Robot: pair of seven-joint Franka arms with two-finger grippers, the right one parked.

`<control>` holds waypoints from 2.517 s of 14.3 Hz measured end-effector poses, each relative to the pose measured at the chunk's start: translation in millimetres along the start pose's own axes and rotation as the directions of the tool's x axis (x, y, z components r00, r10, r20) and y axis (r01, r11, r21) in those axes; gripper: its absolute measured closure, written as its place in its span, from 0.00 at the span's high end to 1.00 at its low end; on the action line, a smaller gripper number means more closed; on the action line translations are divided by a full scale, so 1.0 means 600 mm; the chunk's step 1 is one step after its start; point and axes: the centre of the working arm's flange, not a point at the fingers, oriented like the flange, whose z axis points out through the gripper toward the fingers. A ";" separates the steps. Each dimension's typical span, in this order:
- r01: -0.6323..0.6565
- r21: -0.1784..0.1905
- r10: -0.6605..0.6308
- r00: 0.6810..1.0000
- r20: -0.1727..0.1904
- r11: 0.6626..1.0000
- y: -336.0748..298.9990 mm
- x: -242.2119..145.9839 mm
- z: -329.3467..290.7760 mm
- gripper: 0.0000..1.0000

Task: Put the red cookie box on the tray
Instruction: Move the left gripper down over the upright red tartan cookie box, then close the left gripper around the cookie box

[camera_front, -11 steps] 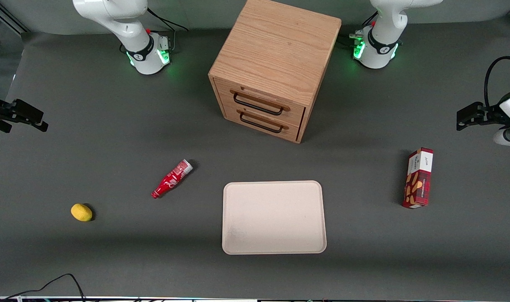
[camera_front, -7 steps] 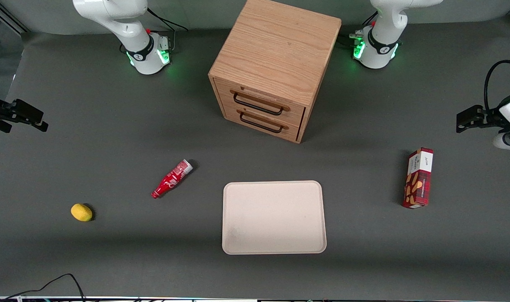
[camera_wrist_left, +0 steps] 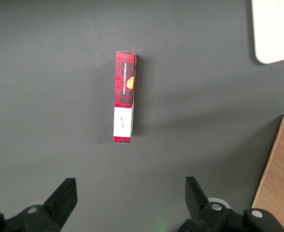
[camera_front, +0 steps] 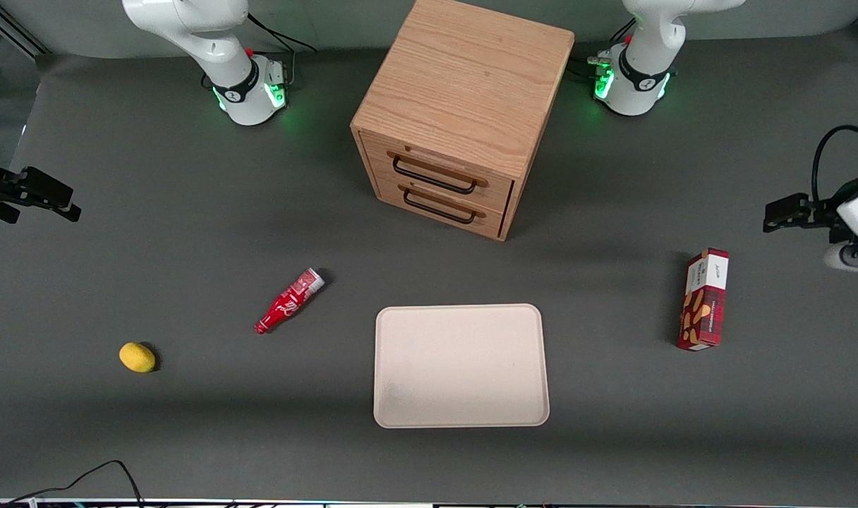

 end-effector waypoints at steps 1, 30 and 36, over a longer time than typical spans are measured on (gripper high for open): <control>-0.005 -0.007 0.005 1.000 0.024 1.000 -0.010 0.014 0.029 1.00; -0.132 -0.015 0.130 0.988 -0.089 0.991 -0.072 0.088 0.500 0.91; -0.131 -0.016 0.129 0.987 -0.091 0.991 -0.072 0.088 0.499 0.37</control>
